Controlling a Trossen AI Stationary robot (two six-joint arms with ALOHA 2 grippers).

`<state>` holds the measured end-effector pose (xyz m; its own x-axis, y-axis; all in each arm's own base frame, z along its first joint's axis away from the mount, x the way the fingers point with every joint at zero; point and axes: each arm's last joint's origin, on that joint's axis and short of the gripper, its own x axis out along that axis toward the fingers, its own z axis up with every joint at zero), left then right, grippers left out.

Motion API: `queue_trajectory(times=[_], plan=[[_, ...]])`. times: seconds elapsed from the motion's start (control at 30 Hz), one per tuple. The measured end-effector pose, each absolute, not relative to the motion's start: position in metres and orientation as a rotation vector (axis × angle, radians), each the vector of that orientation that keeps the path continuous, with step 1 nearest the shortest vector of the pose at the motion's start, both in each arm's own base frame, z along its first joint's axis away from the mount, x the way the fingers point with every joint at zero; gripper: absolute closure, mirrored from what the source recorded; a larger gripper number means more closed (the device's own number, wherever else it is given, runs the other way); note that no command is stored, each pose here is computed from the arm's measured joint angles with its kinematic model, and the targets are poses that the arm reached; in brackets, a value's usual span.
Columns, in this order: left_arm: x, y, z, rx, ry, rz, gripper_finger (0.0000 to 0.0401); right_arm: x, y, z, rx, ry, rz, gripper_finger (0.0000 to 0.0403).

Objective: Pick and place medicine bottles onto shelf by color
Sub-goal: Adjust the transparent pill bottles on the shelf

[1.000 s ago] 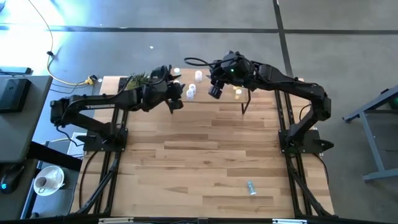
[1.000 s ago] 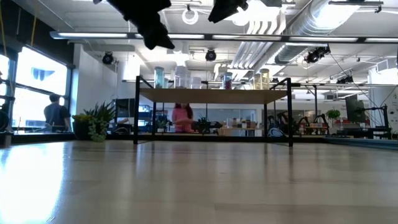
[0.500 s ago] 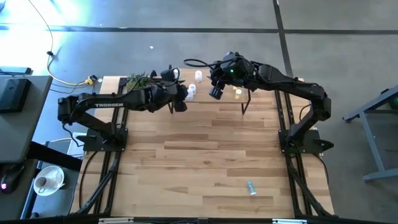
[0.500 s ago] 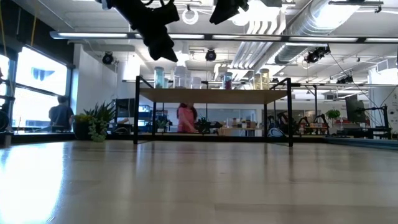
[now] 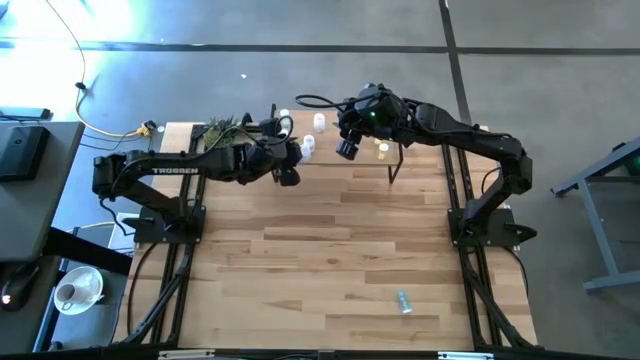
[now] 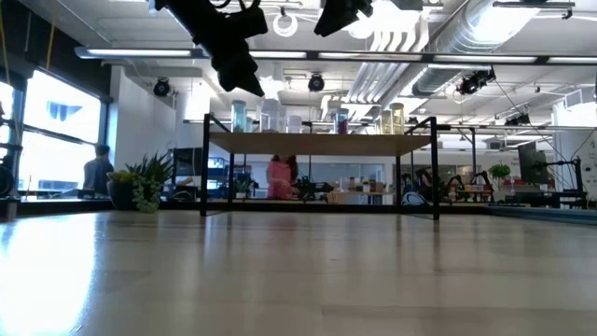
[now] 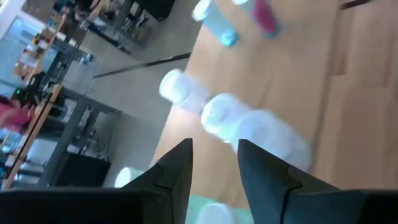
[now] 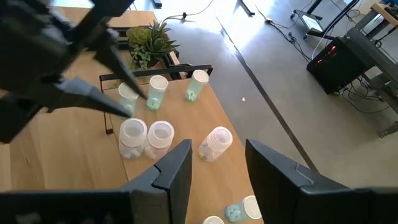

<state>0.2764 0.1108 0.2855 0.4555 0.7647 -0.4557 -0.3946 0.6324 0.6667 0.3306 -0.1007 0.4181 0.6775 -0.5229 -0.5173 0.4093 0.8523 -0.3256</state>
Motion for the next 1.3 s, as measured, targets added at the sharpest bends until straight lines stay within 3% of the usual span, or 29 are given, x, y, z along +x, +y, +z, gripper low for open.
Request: queue_trajectory(times=[0.4, 0.7, 1.3], plan=[[0.281, 0.082, 0.283, 0.592, 0.862, 0.689, 0.0334, 0.331, -0.101, 0.418, -0.188, 0.639, -0.527, 0.0261], [0.279, 0.077, 0.278, 0.536, 0.886, 0.671, 0.0396, 0.33, -0.101, 0.417, -0.188, 0.646, -0.526, 0.0261], [0.284, 0.088, 0.265, 0.349, 0.862, 0.732, 0.0401, 0.33, -0.101, 0.417, -0.188, 0.647, -0.526, 0.0261]])
